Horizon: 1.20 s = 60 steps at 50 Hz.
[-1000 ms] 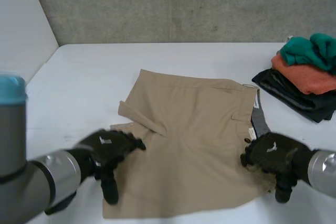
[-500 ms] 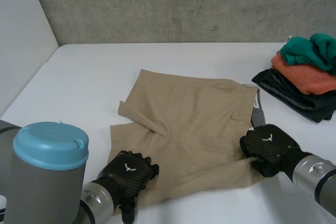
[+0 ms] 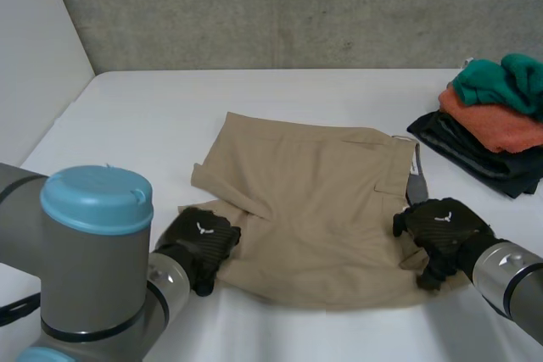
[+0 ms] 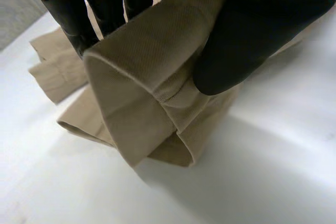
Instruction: Fold the laundry.
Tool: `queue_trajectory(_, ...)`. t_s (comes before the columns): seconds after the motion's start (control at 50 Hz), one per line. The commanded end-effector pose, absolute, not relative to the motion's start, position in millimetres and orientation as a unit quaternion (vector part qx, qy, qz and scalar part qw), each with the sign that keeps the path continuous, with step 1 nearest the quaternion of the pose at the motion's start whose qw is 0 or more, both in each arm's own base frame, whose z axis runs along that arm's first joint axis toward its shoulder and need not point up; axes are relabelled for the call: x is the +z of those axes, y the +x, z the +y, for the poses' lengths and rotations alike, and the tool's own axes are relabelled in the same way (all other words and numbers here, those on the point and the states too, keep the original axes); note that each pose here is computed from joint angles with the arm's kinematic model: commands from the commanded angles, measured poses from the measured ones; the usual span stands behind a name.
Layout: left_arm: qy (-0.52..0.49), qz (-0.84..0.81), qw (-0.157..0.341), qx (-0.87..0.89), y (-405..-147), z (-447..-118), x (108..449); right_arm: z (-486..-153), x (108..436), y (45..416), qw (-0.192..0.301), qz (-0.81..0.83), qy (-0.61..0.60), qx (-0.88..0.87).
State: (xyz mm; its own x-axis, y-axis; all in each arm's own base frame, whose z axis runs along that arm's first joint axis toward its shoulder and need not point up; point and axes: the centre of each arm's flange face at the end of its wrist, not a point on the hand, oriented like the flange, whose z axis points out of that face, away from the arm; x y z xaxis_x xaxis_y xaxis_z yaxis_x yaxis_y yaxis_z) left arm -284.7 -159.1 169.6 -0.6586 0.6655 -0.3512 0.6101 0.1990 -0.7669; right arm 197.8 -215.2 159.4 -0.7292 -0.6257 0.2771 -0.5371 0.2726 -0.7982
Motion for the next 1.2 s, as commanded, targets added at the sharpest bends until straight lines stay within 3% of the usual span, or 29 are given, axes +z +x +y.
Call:
queue_trajectory(0.02,-0.388,-0.779,0.022,0.492,-280.0,-181.5,174.8,-209.1,160.1,191.3,0.04,0.784,-0.433,-0.443)
queue_trajectory(0.26,-0.375,-0.79,0.026,0.484,-277.9,-196.3,173.4,-205.7,153.0,188.2,0.038,0.779,-0.449,-0.437)
queue_trajectory(0.34,-0.391,-0.795,0.047,0.461,-278.7,-183.5,171.3,-207.8,153.0,184.2,0.026,0.778,-0.443,-0.445)
queue_trajectory(0.44,-0.452,-0.806,0.085,0.373,-271.9,-138.1,171.1,-192.8,162.3,179.0,0.017,0.773,-0.457,-0.441)
queue_trajectory(0.52,-0.5,-0.808,0.091,0.297,-260.9,-106.2,173.8,-178.3,163.1,170.0,0.011,0.779,-0.495,-0.384)
queue_trajectory(0.62,-0.53,-0.804,0.081,0.256,-254.7,-98.8,174.9,-182.1,164.2,154.2,0.026,0.789,-0.528,-0.313)
queue_trajectory(0.72,-0.522,-0.789,0.046,0.322,-266.0,-140.2,175.5,-203.8,169.4,162.9,0.032,0.78,-0.521,-0.344)
queue_trajectory(0.82,-0.475,-0.762,-0.015,0.44,-286.1,-210.2,192.8,-243.5,181.3,170.8,0.006,0.793,-0.446,-0.414)
queue_trajectory(0.98,-0.395,-0.707,-0.028,0.586,-319.5,-294.5,218.9,-301.7,199.1,196.4,0.009,0.75,-0.341,-0.568)
queue_trajectory(1.04,-0.384,-0.696,-0.028,0.606,-329.9,-313.6,214.7,-319.2,197.1,205.0,0.005,0.733,-0.319,-0.601)
queue_trajectory(1.2,-0.367,-0.69,-0.037,0.623,-350.8,-350.6,189.3,-366.1,165.7,227.6,-0.077,0.692,-0.305,-0.65)
